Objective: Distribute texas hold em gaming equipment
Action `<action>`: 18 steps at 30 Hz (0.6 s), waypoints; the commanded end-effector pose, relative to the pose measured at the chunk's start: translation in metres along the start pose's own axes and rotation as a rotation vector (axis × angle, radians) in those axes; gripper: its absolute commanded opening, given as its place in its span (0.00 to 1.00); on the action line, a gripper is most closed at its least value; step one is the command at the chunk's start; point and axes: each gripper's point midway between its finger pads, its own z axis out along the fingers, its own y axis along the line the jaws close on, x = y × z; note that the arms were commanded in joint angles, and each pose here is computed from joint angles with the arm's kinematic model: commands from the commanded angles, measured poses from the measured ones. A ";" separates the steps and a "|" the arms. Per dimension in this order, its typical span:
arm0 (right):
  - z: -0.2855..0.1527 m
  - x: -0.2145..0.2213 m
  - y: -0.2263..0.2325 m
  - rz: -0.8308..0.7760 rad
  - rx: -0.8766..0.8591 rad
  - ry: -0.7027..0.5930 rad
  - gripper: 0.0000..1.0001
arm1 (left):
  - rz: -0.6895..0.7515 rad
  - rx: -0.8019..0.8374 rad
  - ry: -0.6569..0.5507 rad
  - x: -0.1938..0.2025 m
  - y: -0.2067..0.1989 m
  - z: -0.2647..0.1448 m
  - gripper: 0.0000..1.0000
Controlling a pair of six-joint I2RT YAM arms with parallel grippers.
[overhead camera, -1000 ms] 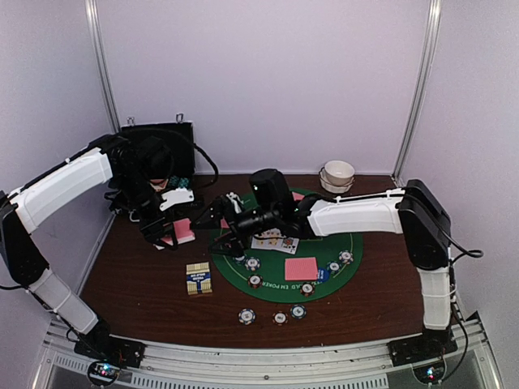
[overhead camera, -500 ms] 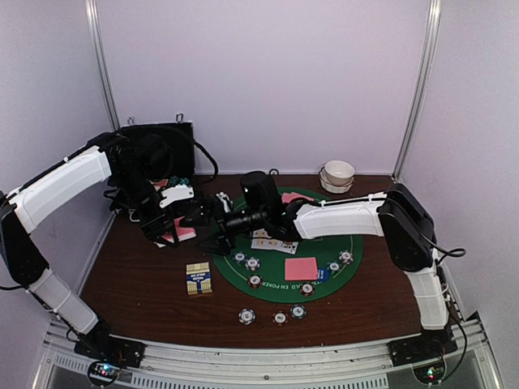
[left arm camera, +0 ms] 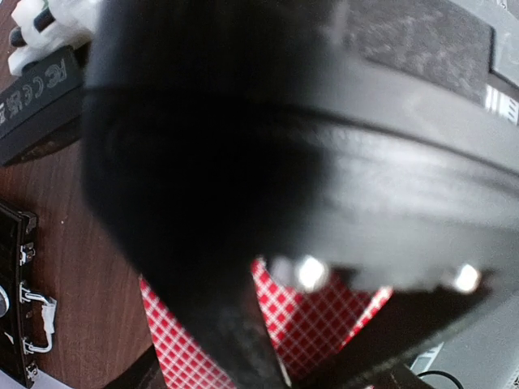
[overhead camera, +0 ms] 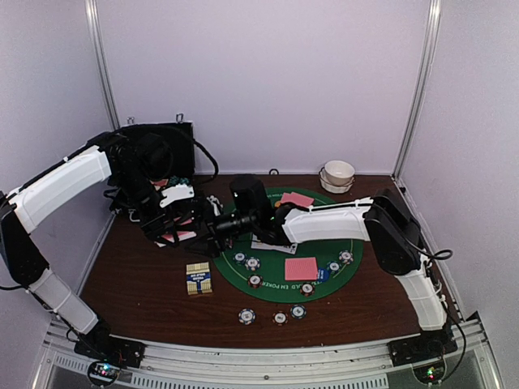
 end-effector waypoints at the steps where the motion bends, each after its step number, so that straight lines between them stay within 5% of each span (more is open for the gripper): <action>1: -0.012 -0.015 -0.013 -0.001 0.044 -0.062 0.81 | 0.001 -0.018 -0.046 -0.011 0.004 -0.008 0.00; 6: -0.026 -0.016 -0.022 -0.020 0.109 -0.065 0.75 | 0.001 -0.020 -0.047 -0.010 0.004 -0.009 0.00; 18: -0.048 -0.014 0.004 -0.057 0.097 -0.060 0.42 | 0.000 -0.020 -0.042 -0.009 0.004 -0.008 0.00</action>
